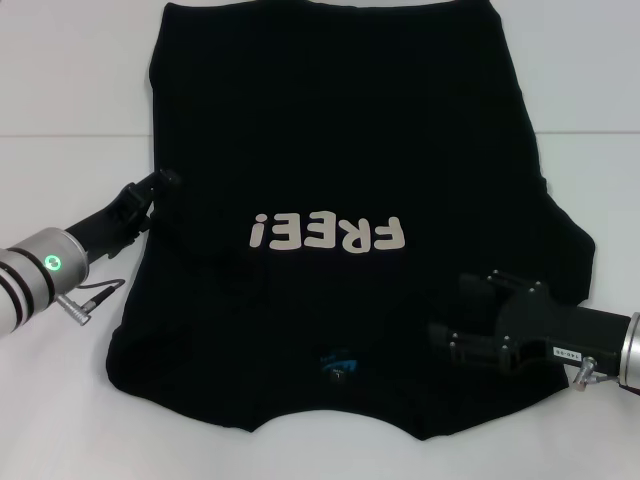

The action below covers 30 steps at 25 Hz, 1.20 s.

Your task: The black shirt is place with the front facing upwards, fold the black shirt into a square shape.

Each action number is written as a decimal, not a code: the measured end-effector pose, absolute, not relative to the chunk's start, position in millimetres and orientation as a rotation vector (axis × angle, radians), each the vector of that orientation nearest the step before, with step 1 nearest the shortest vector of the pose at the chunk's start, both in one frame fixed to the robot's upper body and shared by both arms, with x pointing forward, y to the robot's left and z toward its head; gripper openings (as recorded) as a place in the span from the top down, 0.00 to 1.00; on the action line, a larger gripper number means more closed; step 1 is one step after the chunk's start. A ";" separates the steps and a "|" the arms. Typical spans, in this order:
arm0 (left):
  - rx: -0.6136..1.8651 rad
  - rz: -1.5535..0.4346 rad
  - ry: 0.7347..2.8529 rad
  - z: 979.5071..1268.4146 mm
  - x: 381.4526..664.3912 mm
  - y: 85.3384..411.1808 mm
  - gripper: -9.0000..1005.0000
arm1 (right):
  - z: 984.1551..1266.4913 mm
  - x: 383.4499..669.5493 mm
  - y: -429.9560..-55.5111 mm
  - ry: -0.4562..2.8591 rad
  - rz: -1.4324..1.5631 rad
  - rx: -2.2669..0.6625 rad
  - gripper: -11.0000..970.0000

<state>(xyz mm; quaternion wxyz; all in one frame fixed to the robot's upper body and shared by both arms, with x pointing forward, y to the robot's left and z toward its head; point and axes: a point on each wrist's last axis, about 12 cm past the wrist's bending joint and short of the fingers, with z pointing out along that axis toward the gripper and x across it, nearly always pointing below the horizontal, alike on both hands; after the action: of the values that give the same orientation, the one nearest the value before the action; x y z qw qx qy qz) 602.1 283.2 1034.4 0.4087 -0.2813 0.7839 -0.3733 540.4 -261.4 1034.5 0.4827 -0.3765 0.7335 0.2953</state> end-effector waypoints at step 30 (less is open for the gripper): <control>-0.592 -0.910 2.011 1036.2 606.1 272.4 0.10 | 1034.0 539.7 -261.1 1.788 0.721 -0.916 0.07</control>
<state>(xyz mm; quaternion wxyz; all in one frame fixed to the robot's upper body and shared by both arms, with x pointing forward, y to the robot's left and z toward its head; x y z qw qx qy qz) 606.1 272.4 1036.2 0.4152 -0.2358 0.8004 -0.3624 539.7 -261.1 1034.0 0.4824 -0.3758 0.7338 0.2960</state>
